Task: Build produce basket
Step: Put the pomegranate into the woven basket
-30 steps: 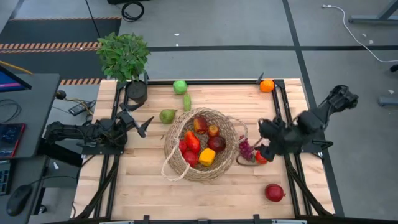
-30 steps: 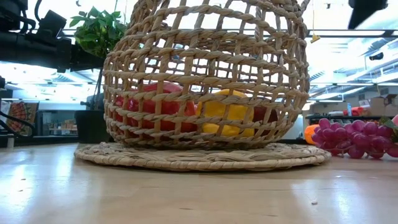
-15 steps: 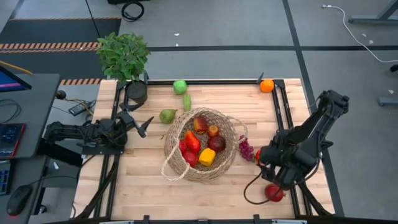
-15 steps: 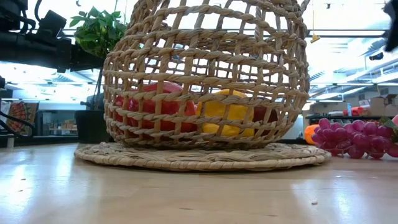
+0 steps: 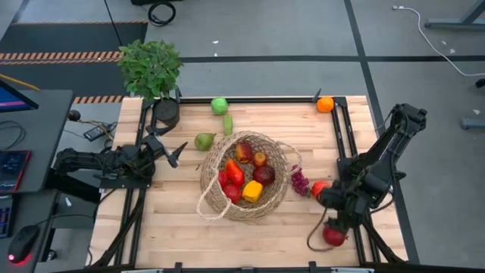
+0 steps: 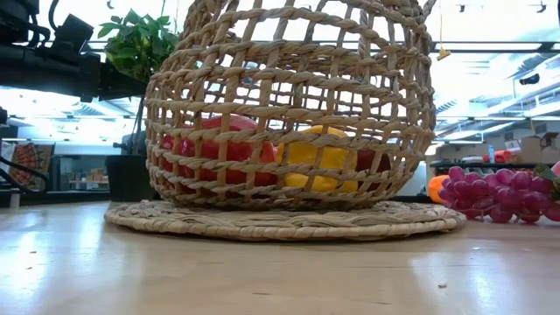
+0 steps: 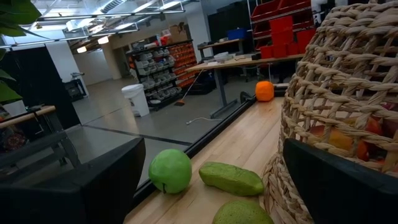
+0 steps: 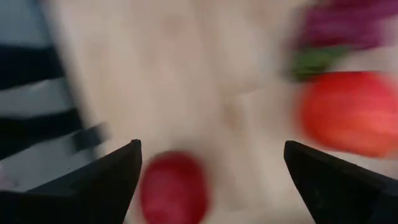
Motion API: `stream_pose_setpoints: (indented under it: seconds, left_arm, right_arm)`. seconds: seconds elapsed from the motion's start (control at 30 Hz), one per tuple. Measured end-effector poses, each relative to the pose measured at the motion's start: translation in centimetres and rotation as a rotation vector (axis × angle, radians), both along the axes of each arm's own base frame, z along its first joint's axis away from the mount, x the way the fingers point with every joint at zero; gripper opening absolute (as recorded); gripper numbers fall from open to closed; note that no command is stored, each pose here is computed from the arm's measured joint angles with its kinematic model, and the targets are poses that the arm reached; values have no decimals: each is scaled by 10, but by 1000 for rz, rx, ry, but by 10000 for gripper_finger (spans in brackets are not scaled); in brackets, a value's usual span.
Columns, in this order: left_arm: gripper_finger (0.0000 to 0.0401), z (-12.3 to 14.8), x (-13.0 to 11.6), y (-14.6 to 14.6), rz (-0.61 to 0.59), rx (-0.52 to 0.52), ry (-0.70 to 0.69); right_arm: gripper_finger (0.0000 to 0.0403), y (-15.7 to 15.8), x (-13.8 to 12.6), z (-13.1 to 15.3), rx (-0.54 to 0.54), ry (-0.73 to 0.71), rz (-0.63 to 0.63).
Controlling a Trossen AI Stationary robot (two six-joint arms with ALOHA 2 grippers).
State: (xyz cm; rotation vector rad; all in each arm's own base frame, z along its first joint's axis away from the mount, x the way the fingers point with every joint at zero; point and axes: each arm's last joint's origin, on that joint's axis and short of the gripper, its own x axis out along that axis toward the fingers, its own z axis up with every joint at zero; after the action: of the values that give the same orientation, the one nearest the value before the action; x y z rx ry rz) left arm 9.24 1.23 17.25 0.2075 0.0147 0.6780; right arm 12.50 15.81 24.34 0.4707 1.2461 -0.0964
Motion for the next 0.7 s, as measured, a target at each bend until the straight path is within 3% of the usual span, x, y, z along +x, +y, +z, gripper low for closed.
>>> stream_pose_setpoints:
  seconds: [0.1, 0.17, 0.53, 0.7]
  left_arm:
    - [388, 0, 0, 0, 0, 0, 0]
    - [388, 0, 0, 0, 0, 0, 0]
    - [388, 0, 0, 0, 0, 0, 0]
    - [388, 0, 0, 0, 0, 0, 0]
  right_arm:
    - [399, 21, 7, -5, 98, -24, 92]
    - [398, 33, 10, -10, 107, -18, 119]
    - [397, 85, 1, -25, -99, -44, 235]
    - [397, 93, -10, -37, -179, -57, 218]
